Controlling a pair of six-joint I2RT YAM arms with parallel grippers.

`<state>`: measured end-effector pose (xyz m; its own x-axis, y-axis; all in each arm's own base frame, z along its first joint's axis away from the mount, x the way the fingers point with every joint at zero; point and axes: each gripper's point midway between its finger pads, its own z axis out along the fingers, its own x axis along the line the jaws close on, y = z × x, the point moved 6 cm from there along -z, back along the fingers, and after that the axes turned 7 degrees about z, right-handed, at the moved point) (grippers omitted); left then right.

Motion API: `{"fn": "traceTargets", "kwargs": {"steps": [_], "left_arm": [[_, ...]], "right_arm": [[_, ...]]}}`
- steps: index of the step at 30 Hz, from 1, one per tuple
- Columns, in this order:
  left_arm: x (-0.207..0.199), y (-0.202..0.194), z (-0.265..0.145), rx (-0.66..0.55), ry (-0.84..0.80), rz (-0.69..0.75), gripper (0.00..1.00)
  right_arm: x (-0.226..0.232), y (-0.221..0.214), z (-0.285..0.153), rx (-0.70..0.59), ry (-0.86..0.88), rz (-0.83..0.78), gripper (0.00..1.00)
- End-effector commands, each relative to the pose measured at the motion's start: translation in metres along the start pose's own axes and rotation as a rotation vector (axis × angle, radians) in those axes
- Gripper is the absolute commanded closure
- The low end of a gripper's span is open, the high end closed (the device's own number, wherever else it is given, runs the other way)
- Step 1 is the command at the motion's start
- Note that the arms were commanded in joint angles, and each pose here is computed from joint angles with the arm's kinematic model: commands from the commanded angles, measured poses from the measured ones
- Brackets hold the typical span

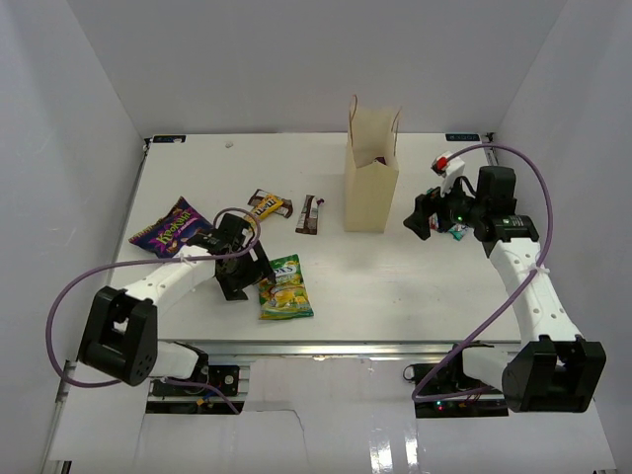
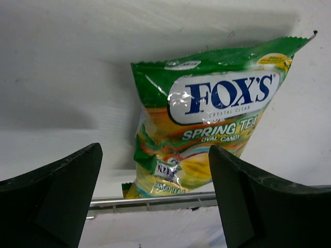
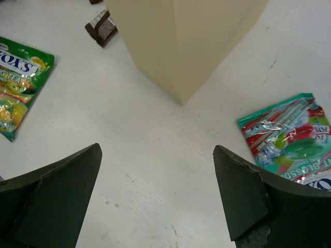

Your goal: Place the snacks into the paper bag

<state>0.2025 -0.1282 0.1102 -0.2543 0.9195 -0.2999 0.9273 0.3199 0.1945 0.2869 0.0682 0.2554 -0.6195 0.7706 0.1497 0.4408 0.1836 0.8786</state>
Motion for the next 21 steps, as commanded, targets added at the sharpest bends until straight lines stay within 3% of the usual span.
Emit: {"fn": "traceTargets", "kwargs": {"steps": [1,6,9,10,12,13,21], "left_arm": [[-0.014,0.018,0.007,-0.065,-0.051,0.077,0.05],[-0.02,0.013,0.033,-0.029,-0.153,0.129,0.1],[-0.022,0.012,0.042,-0.025,-0.19,0.153,0.25],[-0.022,0.012,0.043,-0.029,-0.199,0.165,0.39],[-0.025,0.013,0.038,-0.034,-0.225,0.181,0.54],[-0.027,0.014,0.035,-0.045,-0.239,0.196,0.67],[-0.071,0.046,-0.059,-0.345,-0.485,0.386,0.98]], "right_arm": [[0.01,-0.002,-0.007,-0.032,0.058,-0.04,0.06],[0.015,-0.009,-0.006,-0.017,0.108,-0.04,0.06],[0.017,-0.012,-0.005,-0.009,0.127,-0.038,0.06],[0.017,-0.013,-0.004,-0.007,0.131,-0.036,0.06],[0.017,-0.014,-0.004,-0.002,0.136,-0.037,0.06],[0.017,-0.015,-0.005,-0.003,0.137,-0.039,0.06],[0.017,-0.015,-0.009,-0.012,0.131,-0.035,0.06]]}}
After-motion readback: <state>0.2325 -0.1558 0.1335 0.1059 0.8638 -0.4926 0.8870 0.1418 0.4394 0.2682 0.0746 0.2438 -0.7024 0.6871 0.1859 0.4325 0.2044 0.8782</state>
